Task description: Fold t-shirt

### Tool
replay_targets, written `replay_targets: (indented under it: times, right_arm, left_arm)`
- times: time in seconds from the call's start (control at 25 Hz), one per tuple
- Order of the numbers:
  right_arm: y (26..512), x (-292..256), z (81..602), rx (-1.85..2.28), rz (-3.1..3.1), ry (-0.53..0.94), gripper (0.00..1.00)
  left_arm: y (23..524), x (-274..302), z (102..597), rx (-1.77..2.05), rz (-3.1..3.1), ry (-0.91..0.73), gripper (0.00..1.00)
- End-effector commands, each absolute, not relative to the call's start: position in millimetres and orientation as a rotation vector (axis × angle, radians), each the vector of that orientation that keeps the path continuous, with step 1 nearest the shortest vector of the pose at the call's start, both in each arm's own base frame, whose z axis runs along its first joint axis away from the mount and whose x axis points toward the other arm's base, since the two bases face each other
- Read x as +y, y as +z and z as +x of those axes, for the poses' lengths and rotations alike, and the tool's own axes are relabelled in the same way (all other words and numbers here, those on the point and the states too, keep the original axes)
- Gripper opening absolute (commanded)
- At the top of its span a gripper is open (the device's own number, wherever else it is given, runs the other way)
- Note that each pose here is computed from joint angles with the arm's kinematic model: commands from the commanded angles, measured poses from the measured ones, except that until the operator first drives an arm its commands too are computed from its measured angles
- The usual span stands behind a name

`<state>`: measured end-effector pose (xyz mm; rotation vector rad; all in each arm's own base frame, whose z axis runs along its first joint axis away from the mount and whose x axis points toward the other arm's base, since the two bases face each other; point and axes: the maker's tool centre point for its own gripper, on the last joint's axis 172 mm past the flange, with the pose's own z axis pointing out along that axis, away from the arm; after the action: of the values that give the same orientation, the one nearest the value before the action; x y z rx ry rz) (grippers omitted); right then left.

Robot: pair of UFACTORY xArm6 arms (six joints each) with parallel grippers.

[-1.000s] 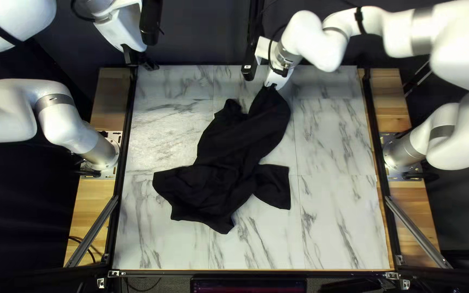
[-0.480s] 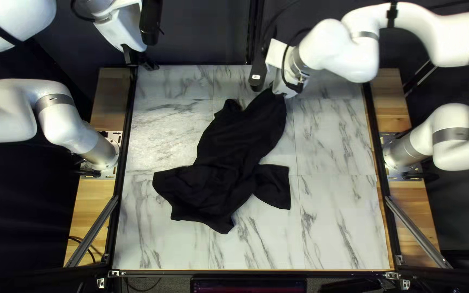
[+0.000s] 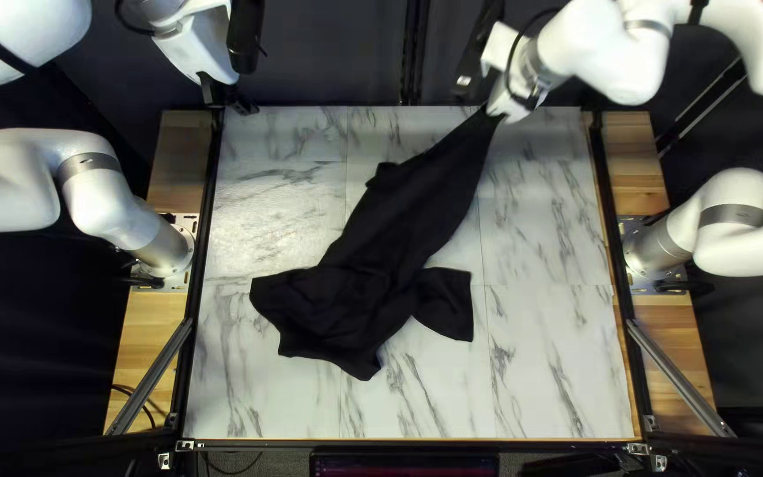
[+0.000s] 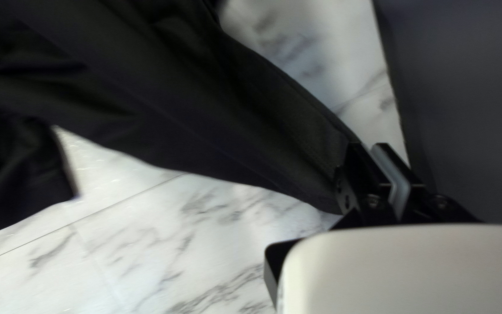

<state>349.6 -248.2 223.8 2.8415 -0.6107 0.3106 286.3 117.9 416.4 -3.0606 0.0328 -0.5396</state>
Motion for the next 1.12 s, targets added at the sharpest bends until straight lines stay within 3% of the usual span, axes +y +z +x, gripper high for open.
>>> replay_targets:
  times: [0.04, 0.24, 0.44, 0.8, 1.12]
  right_arm:
    - [191, -264, 343, -0.629, 2.884, 0.267, 1.0]
    - [202, -244, 343, -0.613, 2.888, 0.248, 1.0]
    - [223, -176, 373, -0.459, 2.901, 0.324, 1.0]
    - [155, 6, 447, 0.06, 2.994, 0.54, 1.0]
    - [108, 67, 466, 0.416, 2.96, 0.546, 1.0]
  left_arm:
    - [416, 118, 286, 0.033, -3.061, -0.54, 1.0]
    - [416, 118, 286, 0.033, -3.061, -0.54, 1.0]
    - [416, 118, 286, 0.033, -3.061, -0.54, 1.0]
    - [416, 118, 286, 0.033, -3.061, -0.54, 1.0]
    - [416, 118, 286, 0.033, -3.061, -0.54, 1.0]
